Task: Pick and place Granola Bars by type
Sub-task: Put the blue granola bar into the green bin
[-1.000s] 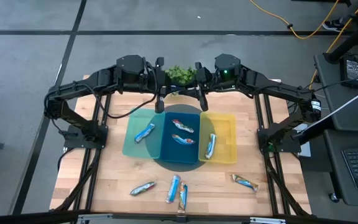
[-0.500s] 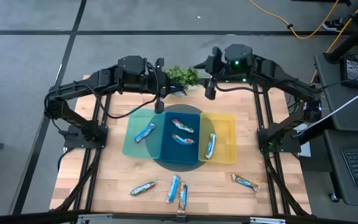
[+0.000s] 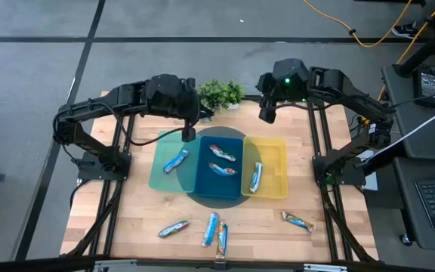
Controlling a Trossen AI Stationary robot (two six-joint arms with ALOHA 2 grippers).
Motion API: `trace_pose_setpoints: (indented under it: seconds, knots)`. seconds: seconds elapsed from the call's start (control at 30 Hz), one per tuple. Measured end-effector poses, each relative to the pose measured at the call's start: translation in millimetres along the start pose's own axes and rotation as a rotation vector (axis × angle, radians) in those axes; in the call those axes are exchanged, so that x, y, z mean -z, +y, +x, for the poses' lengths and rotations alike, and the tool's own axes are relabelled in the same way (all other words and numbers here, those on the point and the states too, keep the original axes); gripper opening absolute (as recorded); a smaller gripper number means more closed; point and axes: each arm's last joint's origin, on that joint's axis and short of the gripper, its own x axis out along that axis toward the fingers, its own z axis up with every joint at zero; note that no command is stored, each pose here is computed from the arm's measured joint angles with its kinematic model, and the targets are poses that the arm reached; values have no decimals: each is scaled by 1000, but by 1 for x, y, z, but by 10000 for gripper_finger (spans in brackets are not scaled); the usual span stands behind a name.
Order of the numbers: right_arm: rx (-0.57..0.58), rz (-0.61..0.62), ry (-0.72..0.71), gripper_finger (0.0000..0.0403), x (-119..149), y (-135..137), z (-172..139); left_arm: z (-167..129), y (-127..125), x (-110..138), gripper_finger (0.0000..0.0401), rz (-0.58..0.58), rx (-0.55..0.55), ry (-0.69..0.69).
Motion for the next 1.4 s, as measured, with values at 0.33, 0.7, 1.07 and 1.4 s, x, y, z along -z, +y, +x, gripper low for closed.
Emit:
trace_pose_setpoints:
  seconds: [0.33,0.7,1.07,1.4]
  knots:
    - [-19,22,113,189,37,10,16,-42,-1,23,5,-5,-12,201]
    - [7,116,-69,177,76,14,3,-80,-6,33,5,-62,-14,226]
    - [7,206,-154,177,98,14,-15,-38,-23,93,5,17,122,204]
    - [-1,214,-147,177,103,16,-11,17,-44,196,6,-13,-95,96]
